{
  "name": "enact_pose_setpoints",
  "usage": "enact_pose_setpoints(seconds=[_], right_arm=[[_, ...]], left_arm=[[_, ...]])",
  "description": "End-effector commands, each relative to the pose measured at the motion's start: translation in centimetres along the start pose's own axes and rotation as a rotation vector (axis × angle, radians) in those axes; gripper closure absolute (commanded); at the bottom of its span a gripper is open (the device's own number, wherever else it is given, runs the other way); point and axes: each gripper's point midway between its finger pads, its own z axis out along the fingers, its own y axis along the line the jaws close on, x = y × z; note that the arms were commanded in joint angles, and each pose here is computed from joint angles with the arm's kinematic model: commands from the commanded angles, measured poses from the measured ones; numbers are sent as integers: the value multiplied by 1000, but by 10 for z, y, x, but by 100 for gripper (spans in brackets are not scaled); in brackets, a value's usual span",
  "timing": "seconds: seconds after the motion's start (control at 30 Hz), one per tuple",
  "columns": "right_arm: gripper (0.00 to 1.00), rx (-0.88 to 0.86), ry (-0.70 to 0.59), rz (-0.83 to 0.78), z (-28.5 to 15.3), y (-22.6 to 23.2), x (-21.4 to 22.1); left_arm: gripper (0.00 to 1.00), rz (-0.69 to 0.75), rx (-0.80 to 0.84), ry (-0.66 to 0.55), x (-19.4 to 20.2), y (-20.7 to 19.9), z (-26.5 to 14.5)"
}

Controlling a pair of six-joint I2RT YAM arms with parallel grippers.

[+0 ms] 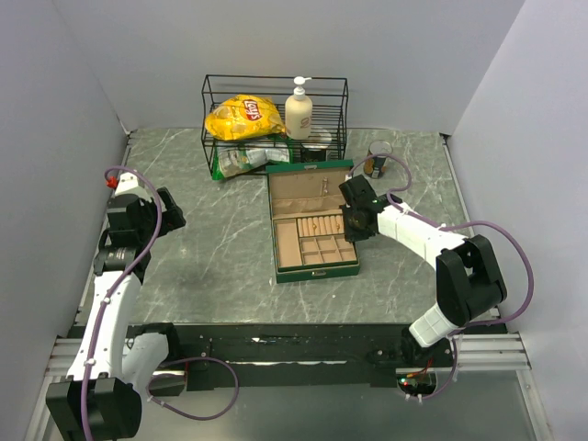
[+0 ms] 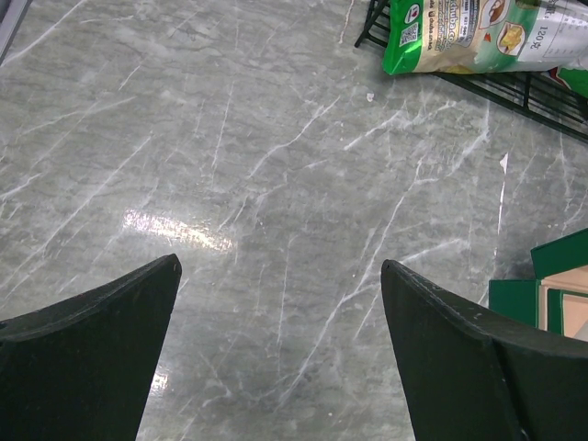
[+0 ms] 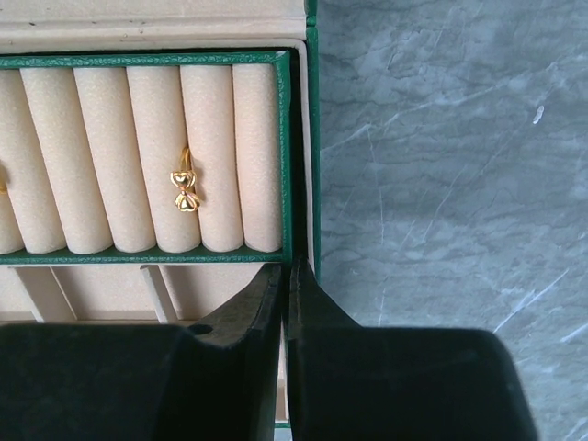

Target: Organize the mixed jewelry

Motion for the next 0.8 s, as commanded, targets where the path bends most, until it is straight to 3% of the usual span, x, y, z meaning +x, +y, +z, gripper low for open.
enact_pose_setpoints(seconds=[0.0, 0.13, 0.77], right_arm=[[91, 91, -57, 19, -4, -15, -13], [83, 99, -81, 28, -9, -17, -16], [68, 100, -119, 60, -14, -20, -16]], left_arm=[[4, 8, 30, -42, -15, -7, -1], [4, 8, 33, -42, -15, -7, -1], [4, 8, 32, -37, -13, -7, -1]])
